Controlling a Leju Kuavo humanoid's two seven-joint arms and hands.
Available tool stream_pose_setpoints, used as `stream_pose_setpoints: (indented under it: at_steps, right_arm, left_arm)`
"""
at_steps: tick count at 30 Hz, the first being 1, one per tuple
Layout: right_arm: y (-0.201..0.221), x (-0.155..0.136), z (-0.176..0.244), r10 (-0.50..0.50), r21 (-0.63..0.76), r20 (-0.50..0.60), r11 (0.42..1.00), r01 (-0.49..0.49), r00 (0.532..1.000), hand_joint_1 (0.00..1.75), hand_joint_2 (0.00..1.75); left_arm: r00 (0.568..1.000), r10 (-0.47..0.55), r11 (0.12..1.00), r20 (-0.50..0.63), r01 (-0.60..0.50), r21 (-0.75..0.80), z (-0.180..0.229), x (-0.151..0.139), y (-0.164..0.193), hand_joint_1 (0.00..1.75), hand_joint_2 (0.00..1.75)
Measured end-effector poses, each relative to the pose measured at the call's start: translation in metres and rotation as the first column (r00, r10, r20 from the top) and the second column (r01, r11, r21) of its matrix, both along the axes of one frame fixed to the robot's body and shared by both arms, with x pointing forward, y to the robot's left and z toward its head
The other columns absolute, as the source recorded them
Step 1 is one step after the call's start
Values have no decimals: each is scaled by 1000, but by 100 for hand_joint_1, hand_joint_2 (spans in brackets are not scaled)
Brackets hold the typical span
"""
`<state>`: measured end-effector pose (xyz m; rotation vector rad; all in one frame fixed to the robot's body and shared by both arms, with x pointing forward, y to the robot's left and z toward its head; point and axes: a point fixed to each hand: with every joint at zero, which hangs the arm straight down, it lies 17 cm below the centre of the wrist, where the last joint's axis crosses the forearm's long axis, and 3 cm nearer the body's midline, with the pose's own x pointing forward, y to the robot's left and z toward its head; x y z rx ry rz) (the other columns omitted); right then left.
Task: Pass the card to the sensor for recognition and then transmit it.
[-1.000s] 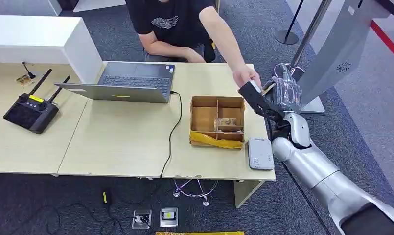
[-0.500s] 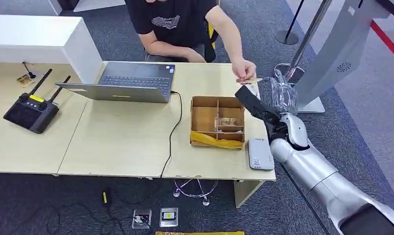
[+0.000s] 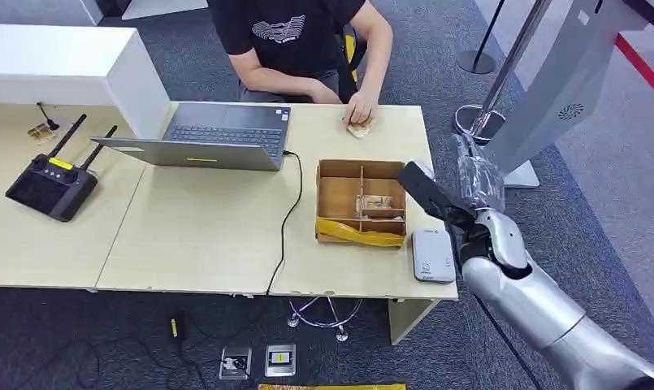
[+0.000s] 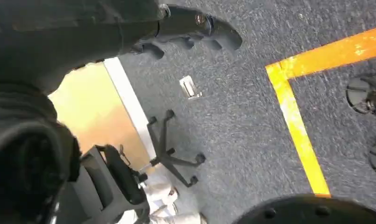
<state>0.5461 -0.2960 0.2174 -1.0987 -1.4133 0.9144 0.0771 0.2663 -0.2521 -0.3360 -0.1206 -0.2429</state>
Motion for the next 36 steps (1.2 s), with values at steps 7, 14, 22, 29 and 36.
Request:
stream_pose_setpoints:
  at_steps: [7, 14, 22, 29, 36]
  right_arm:
    - [-8, -36, 2, 1, -54, -12, 999, -1, 1000, 0, 175]
    - [6, -58, -10, 43, -65, -25, 997, -45, 999, 0, 175]
    - [18, -64, -21, 81, -92, -45, 992, -85, 996, 0, 175]
    - [38, -67, -38, 116, -104, -57, 987, -122, 992, 0, 175]
    - [63, -63, -46, 172, -84, -54, 981, -176, 984, 0, 175]
  left_arm:
    - [1000, 4, 1000, -2, -4, 3, 0, -1, 2, 0, 0]
    - [999, 25, 1000, 29, -25, -6, 1, 6, 2, 0, 0]
    - [999, 33, 999, 31, -33, -8, 1, 7, 2, 0, 0]
    - [999, 36, 999, 31, -35, -9, 1, 8, 1, 0, 0]
    - [999, 25, 1000, 22, -25, -6, 1, 6, 1, 0, 0]
